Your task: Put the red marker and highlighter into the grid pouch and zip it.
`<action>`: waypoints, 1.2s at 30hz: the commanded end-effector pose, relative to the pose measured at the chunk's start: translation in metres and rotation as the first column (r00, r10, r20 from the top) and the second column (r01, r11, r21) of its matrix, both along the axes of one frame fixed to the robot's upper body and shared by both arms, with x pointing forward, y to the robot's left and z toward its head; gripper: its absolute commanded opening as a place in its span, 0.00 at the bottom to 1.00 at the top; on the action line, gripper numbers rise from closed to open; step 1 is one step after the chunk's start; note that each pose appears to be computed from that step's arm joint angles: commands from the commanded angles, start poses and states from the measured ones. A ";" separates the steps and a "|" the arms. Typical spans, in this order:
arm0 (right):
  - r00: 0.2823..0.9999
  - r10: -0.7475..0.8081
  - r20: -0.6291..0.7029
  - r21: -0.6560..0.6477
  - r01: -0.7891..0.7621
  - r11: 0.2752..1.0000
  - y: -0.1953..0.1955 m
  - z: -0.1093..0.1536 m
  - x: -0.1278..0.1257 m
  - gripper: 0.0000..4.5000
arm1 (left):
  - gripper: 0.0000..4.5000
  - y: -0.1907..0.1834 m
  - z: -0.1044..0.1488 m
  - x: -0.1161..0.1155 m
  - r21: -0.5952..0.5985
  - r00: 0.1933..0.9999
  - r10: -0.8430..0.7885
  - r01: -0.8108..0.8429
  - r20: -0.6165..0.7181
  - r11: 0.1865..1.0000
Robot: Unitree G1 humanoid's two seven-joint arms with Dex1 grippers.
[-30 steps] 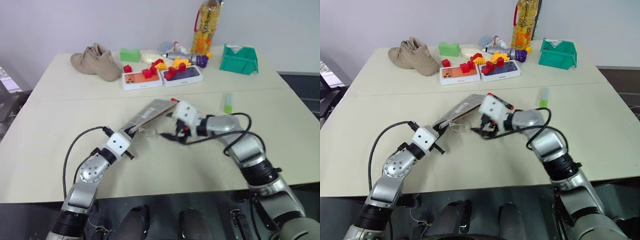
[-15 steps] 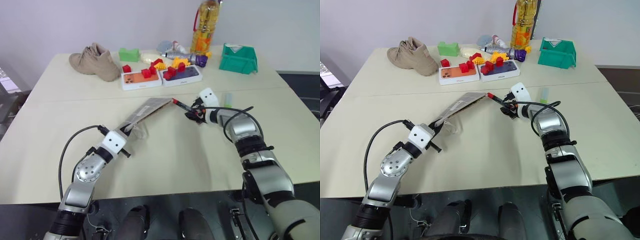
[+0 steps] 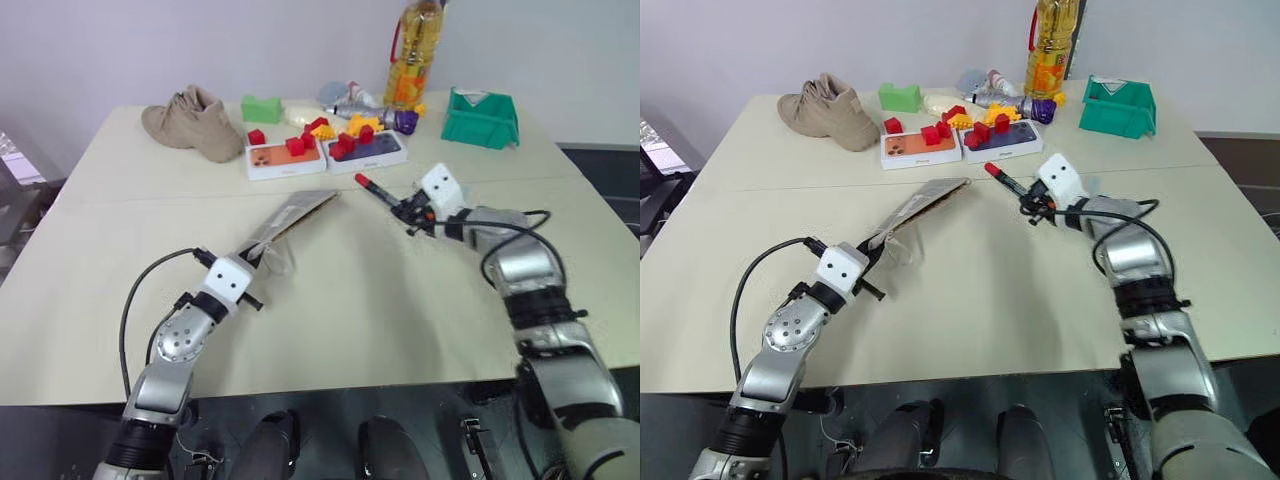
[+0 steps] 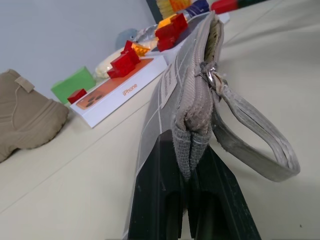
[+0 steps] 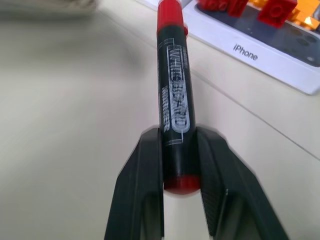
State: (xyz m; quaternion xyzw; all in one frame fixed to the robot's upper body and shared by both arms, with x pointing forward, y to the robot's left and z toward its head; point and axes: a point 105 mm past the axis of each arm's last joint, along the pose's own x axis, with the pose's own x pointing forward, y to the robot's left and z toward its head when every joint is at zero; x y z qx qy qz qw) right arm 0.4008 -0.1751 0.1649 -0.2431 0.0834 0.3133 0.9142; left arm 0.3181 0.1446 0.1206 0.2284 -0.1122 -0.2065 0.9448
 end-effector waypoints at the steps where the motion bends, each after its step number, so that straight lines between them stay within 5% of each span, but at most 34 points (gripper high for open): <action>1: 0.993 0.094 0.065 -0.038 -0.092 0.995 0.008 0.020 -0.018 0.09 | 0.00 -0.003 0.014 0.002 -0.027 0.999 -0.022 0.023 0.045 0.999; 7: 0.986 0.158 0.061 -0.061 -0.155 0.986 0.016 0.020 -0.037 0.09 | 0.00 -0.010 0.016 0.006 -0.025 0.997 -0.063 0.064 0.045 0.998; 26: 0.980 0.190 0.054 -0.121 -0.182 0.976 0.020 0.013 -0.034 0.09 | 0.00 -0.015 0.014 0.001 -0.006 0.994 -0.096 0.096 0.043 0.995; 36: 0.925 0.367 0.095 -0.388 -0.305 0.870 0.033 0.013 -0.048 0.09 | 0.00 -0.030 0.012 -0.013 0.060 0.967 -0.253 0.251 0.020 0.966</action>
